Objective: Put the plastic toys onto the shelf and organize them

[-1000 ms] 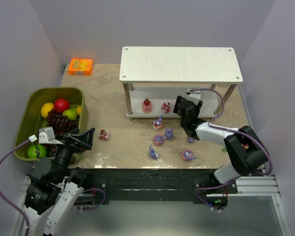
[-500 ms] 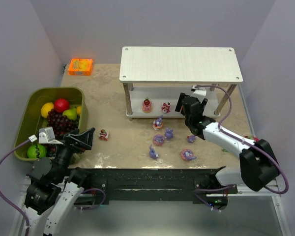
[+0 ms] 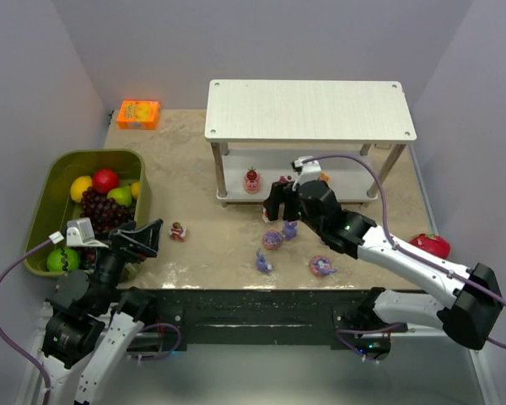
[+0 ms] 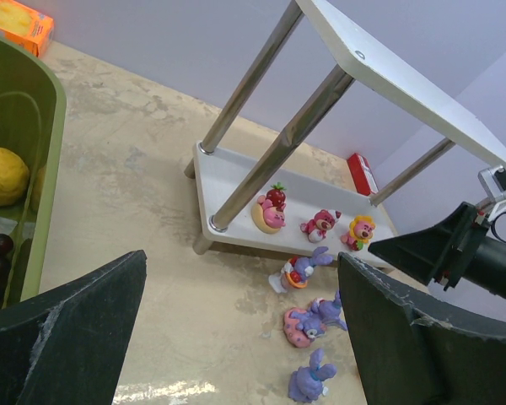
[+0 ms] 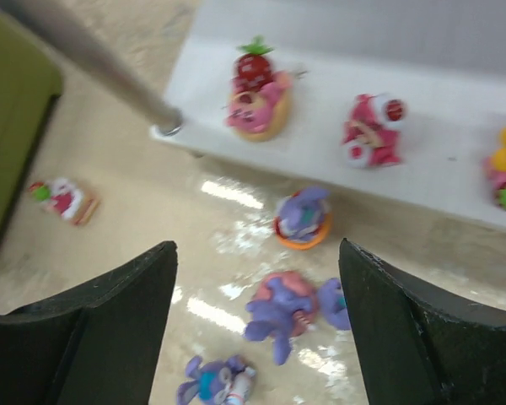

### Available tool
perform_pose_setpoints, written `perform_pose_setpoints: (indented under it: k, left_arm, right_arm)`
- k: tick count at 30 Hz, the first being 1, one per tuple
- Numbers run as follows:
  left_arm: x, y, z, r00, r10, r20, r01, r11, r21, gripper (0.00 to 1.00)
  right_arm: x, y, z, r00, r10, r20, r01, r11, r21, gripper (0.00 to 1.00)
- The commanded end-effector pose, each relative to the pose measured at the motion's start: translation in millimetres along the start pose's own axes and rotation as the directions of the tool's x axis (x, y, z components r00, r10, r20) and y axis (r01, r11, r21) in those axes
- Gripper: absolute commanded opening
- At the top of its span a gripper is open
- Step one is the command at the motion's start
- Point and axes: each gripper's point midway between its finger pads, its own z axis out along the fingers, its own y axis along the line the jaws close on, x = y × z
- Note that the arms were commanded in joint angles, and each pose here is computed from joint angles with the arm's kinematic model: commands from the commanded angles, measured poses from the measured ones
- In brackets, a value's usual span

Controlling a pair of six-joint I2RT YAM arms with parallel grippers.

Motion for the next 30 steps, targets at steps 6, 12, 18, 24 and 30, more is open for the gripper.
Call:
perform_pose_setpoints:
  k: [6, 12, 18, 24, 30]
  left_arm:
    - [-9, 0, -5, 0.999, -0.017, 0.043, 0.017, 1.0, 0.0, 0.99]
    - [-10, 1, -4, 0.999, -0.02, 0.045, 0.02, 1.0, -0.006, 1.0]
    - [-9, 1, -4, 0.999, -0.019, 0.04, 0.019, 1.0, -0.007, 1.0]
    - [-8, 0, -4, 0.999, -0.014, 0.036, 0.014, 1.0, -0.004, 1.0]
    - [-9, -1, -5, 0.999, -0.016, 0.04, 0.015, 1.0, 0.004, 0.99]
  right_arm:
    - [37, 126, 0, 0.987, -0.16, -0.02, 0.143, 0.924, -0.354, 0.82]
    - [91, 187, 32, 0.975, -0.22, -0.038, 0.197, 0.926, -0.322, 0.85]
    - [112, 234, 58, 0.996, -0.042, -0.082, 0.023, 0.976, -0.216, 0.88]
    - [150, 252, 81, 0.99, 0.067, -0.126, -0.088, 0.981, -0.175, 0.86]
    - [179, 270, 98, 0.982, 0.04, -0.186, -0.082, 0.972, -0.221, 0.57]
